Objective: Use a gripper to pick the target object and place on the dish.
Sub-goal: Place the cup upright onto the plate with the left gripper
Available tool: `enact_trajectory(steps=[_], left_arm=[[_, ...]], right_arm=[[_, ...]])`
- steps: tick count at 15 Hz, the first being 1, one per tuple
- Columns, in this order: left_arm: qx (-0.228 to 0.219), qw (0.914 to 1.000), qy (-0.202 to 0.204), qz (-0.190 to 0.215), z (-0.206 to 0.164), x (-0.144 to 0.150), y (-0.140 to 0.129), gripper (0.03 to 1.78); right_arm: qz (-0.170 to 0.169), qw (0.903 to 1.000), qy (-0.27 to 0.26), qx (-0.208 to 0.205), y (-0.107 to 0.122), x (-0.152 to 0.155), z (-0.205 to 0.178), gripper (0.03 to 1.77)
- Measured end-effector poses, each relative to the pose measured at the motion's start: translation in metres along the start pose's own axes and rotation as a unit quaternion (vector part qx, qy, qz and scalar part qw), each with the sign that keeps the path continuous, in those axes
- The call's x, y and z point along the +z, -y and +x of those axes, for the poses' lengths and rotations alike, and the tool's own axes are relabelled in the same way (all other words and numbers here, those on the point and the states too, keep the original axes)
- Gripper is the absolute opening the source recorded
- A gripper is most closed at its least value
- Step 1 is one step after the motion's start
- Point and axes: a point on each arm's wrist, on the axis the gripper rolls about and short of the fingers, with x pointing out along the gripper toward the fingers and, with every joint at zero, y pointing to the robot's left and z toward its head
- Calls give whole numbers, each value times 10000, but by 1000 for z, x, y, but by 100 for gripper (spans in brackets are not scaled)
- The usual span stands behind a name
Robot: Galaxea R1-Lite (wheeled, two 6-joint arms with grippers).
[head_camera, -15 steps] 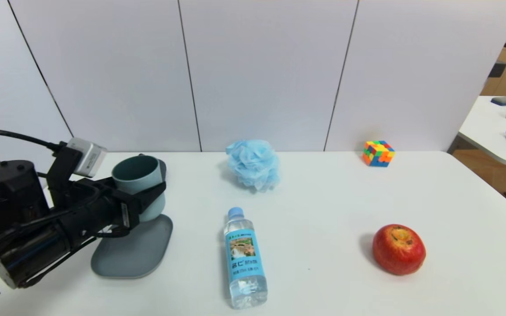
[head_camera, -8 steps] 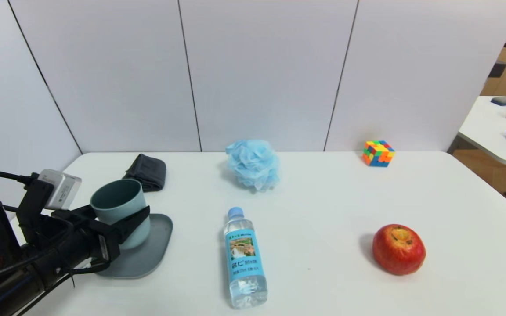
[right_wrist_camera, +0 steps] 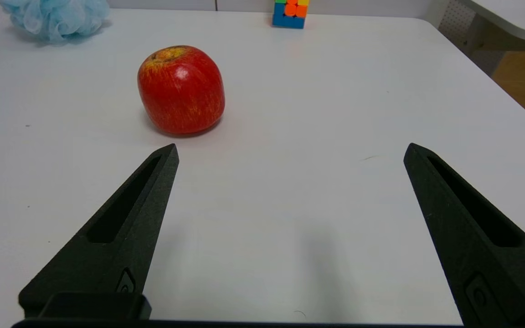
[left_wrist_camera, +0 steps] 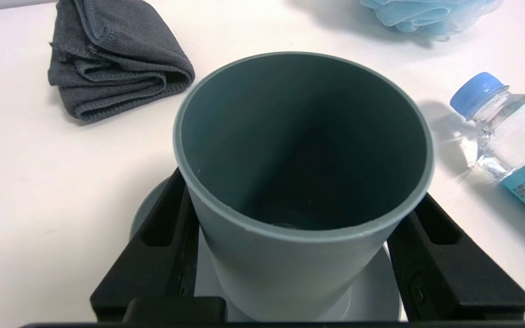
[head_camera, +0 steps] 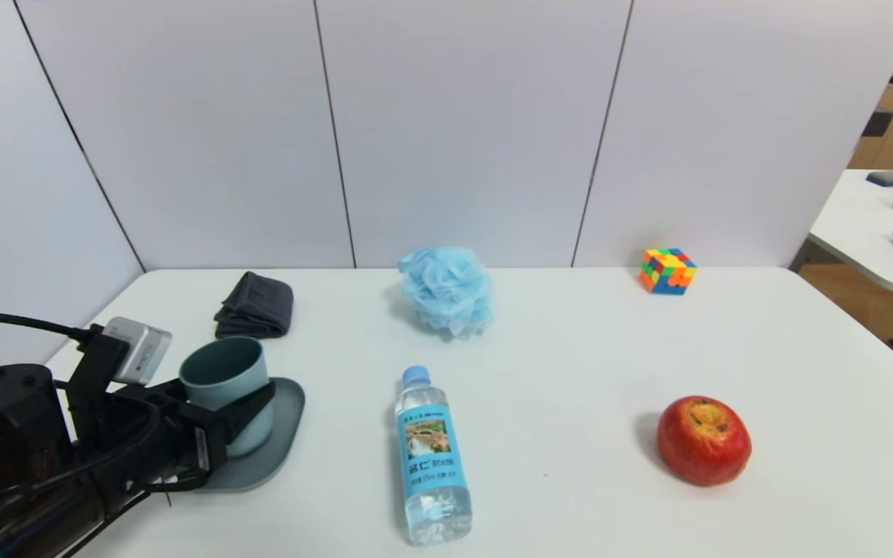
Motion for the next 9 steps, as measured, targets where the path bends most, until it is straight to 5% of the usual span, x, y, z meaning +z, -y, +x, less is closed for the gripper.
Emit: enact_trajectory(steps=[9], left_arm=[[0,10000,-55,-83,10,-4,-1,114]], right_arm=[[0,10000,0,0,0,0,0,171]])
